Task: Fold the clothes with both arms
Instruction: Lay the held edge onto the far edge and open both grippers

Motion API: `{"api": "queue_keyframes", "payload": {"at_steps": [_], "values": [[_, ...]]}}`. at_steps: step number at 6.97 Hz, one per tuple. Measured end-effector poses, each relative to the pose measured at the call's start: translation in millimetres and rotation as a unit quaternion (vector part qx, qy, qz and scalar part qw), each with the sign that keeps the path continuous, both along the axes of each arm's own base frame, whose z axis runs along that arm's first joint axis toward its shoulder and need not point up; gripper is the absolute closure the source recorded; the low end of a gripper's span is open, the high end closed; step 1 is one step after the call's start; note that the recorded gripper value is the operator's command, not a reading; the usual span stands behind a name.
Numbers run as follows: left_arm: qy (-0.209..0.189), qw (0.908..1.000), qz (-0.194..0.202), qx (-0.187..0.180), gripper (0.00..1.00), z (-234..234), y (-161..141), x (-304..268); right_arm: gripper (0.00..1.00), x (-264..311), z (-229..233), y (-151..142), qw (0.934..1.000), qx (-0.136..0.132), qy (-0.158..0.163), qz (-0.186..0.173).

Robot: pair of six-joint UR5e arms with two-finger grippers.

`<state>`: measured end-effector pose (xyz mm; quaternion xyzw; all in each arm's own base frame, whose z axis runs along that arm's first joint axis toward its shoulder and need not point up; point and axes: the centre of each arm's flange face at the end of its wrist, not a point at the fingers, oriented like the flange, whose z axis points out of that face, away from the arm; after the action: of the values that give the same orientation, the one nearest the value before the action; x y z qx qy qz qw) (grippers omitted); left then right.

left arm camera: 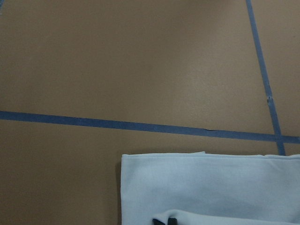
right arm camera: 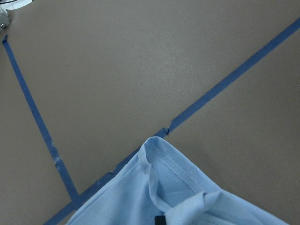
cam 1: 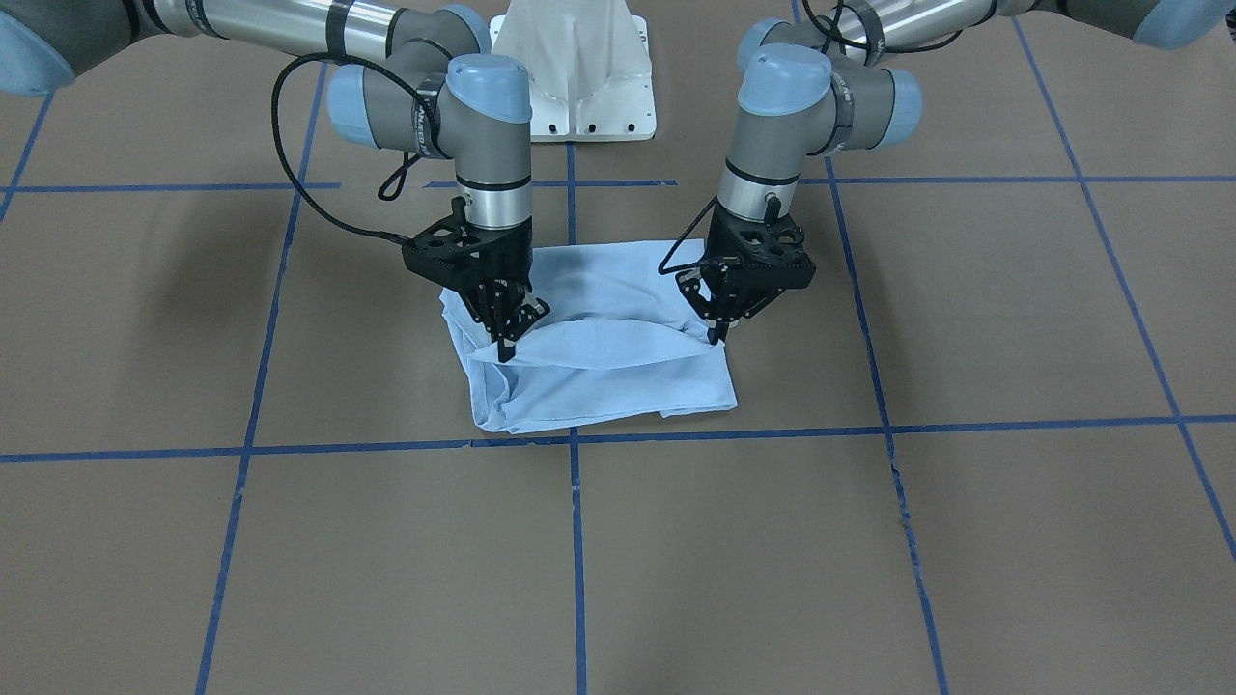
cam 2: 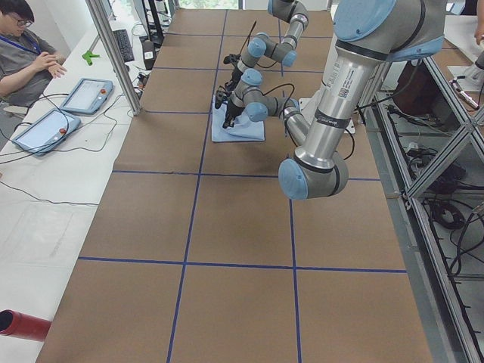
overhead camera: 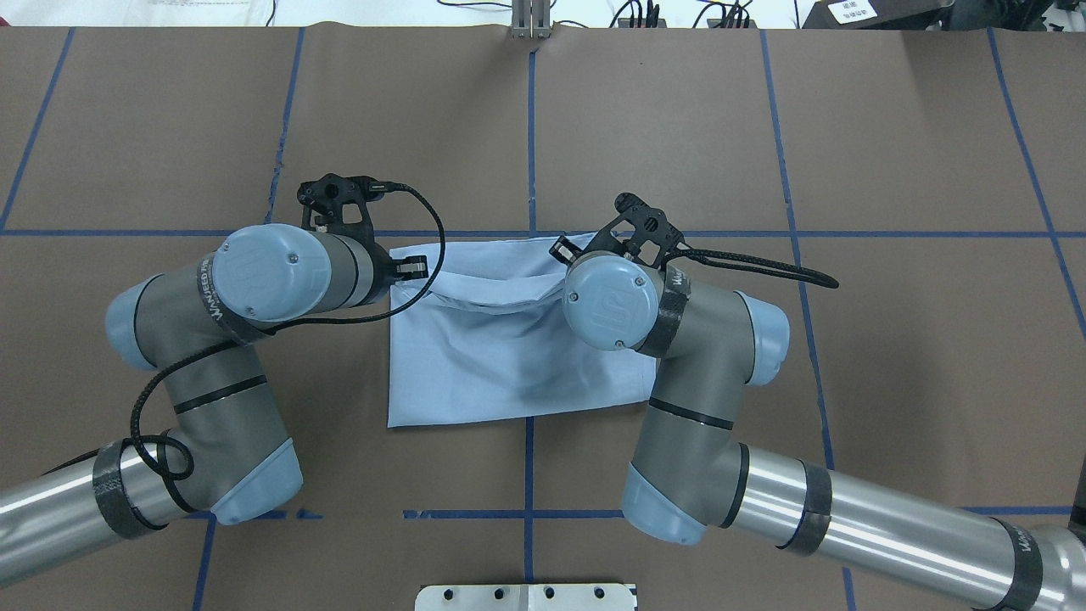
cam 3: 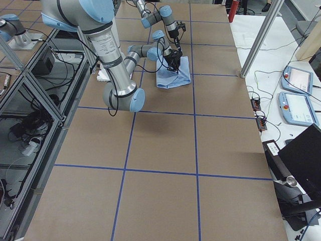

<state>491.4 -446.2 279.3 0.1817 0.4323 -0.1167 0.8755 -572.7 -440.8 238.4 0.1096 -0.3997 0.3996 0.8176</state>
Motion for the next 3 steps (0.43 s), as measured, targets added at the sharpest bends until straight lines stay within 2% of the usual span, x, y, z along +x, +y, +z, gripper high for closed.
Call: {"api": "queue_keyframes", "payload": {"at_steps": [2, 3], "values": [[-0.001, 1.0, 0.0, 0.0, 1.0, 4.0, -4.4, 6.3, 1.0, -0.1, 4.8, -13.0, 1.0, 0.002, 0.005, -0.001], [-0.001, 1.0, 0.0, 0.0, 0.77, 4.4, -5.2, 7.7, 0.57, -0.4, 6.9, -16.1, 0.9999, 0.005, 0.011, -0.005]]}}
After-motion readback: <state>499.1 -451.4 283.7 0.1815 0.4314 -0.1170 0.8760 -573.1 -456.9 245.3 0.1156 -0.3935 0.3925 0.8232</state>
